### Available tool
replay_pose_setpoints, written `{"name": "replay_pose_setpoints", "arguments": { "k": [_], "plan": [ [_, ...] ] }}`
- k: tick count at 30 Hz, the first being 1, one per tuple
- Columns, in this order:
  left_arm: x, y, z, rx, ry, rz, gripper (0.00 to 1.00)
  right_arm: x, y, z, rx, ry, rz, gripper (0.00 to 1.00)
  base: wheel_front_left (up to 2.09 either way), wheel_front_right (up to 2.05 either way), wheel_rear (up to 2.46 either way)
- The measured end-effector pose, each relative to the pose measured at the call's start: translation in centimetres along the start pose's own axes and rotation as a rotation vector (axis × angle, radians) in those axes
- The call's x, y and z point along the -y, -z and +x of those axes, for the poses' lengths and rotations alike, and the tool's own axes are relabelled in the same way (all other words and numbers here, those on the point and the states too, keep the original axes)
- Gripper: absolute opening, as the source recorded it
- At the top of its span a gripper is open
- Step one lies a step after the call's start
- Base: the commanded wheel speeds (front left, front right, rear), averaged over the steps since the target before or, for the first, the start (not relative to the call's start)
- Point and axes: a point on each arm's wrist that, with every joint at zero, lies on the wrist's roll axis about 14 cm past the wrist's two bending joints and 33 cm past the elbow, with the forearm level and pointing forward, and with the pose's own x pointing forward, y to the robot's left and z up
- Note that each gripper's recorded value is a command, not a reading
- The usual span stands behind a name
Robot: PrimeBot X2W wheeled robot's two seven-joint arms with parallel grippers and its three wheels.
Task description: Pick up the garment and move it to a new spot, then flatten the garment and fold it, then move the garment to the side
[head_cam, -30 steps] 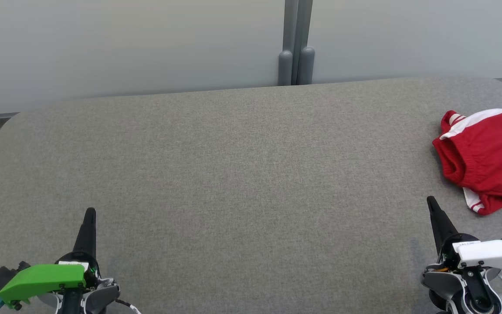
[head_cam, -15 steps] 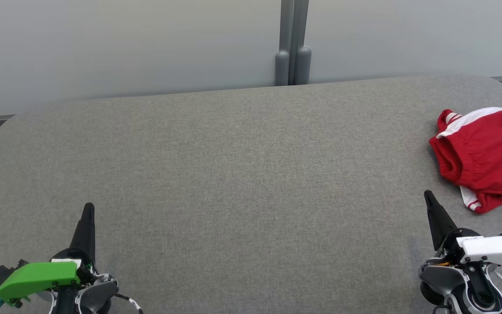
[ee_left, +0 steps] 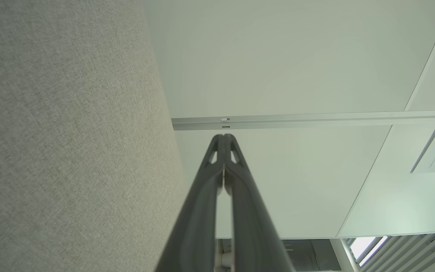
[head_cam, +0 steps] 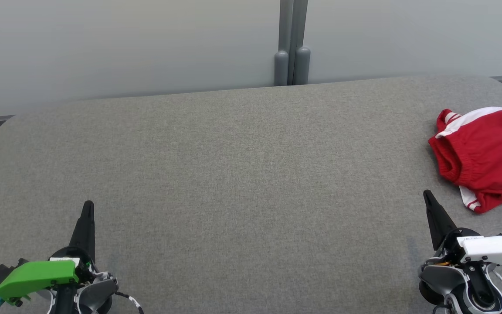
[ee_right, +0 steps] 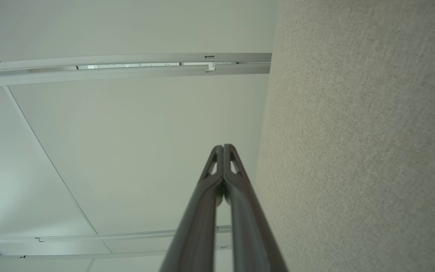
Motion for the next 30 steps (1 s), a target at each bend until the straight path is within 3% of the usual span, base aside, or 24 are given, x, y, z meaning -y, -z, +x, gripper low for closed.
{"name": "replay_pose_setpoints", "arguments": {
  "k": [30],
  "plan": [
    [0.0,0.0,0.0,0.0,0.0,0.0,0.0,0.0,0.0,0.0,0.0,0.0,0.0,0.0,0.0,0.0,0.0]
  ]
}}
